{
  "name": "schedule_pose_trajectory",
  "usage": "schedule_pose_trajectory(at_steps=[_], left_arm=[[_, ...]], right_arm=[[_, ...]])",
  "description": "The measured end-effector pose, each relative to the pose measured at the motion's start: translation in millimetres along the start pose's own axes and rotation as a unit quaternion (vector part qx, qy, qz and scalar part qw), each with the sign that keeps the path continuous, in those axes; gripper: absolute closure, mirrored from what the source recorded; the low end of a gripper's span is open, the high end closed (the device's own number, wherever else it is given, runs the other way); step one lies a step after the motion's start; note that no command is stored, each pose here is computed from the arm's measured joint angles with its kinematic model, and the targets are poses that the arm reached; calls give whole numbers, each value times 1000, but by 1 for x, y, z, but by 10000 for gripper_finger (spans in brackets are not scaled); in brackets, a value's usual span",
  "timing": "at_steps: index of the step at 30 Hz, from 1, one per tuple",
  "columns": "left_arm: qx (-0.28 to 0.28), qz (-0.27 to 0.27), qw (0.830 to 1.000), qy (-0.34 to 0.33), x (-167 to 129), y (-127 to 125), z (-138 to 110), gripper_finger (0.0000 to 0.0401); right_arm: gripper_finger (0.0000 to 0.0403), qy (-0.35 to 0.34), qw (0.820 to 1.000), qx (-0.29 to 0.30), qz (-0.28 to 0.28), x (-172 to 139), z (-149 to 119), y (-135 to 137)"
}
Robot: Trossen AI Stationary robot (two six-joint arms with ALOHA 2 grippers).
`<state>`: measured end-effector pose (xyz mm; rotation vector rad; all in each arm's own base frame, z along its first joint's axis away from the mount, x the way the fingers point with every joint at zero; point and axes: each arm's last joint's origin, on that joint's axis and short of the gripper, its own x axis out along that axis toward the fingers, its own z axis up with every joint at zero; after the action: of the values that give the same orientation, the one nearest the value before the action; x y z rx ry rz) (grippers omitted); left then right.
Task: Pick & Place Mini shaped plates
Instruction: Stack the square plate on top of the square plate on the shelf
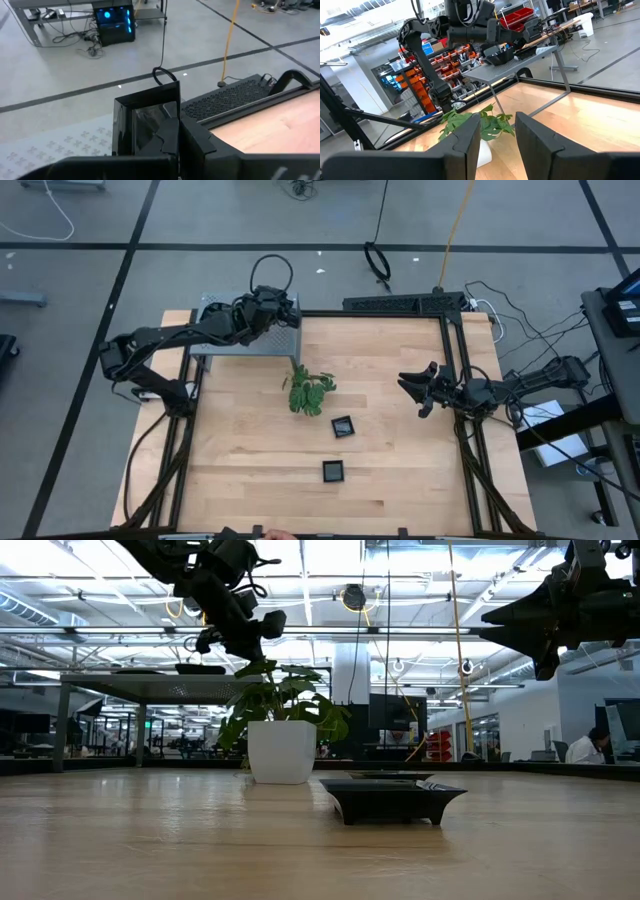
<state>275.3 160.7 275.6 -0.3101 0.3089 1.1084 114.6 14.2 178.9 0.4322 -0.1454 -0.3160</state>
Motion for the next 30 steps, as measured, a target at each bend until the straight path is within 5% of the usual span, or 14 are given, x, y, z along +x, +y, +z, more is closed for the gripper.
schedule_pose_trajectory(at_steps=[16,30], left_arm=[[4,-1,1000,22,1,2,-4,396],[94,-3,995,17,1,2,-3,391]], right_arm=[[293,0,1000,0,0,0,0,0],[293,0,1000,0,0,0,0,0]])
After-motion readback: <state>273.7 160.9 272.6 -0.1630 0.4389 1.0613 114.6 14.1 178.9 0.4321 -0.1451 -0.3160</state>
